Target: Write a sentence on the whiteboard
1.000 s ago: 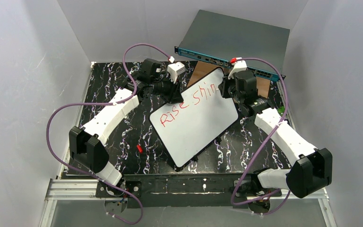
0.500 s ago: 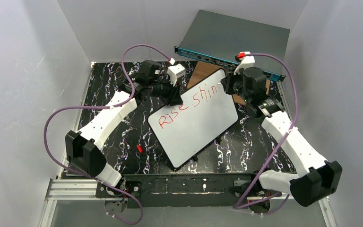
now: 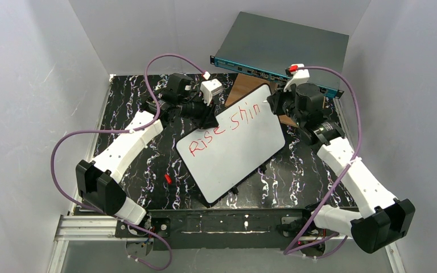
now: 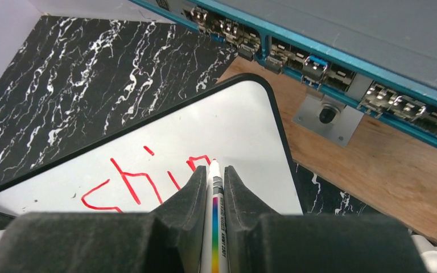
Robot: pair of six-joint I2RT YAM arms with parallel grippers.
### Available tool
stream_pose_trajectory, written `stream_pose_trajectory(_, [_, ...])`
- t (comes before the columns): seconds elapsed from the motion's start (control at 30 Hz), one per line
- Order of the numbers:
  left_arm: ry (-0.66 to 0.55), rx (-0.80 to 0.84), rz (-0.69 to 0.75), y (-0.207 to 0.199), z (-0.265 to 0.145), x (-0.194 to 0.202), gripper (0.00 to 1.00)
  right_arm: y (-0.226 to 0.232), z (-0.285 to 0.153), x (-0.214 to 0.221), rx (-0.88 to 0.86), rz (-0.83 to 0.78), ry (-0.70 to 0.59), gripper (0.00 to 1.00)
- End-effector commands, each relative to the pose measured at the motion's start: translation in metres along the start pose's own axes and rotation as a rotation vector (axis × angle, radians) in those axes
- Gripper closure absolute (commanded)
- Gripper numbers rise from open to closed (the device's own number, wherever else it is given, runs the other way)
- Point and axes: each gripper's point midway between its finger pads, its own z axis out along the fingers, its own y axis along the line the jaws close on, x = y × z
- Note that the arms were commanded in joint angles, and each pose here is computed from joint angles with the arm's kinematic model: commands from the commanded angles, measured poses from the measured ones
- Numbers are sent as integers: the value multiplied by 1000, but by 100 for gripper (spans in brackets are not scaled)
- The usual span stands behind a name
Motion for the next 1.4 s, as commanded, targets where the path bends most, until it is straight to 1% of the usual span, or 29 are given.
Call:
stream_pose_trajectory(0.0, [45,15,51,-10,-8,13,100,0,6,4,0,17,-5,99])
stream_pose_trajectory(0.47, [34,26,50,-12,-8,10,100,-4,26,15,22,13,18,99])
stream_pose_trajectory(0.73, [33,28,50,-13,-8,11,100,-12,34,12,65,-14,11,99])
stream_pose_trajectory(0.9, [31,29,52,-13,-8,10,100,-14,38,3,75,-31,-3,99])
stream_pose_trajectory(1.17, [31,29,50,-13,-8,10,100,-3,42,-14,31,-29,-30,99])
stream_pose_trajectory(1.37, [31,28,50,-13,-8,10,100,3,42,-7,-5,-12,-9,99])
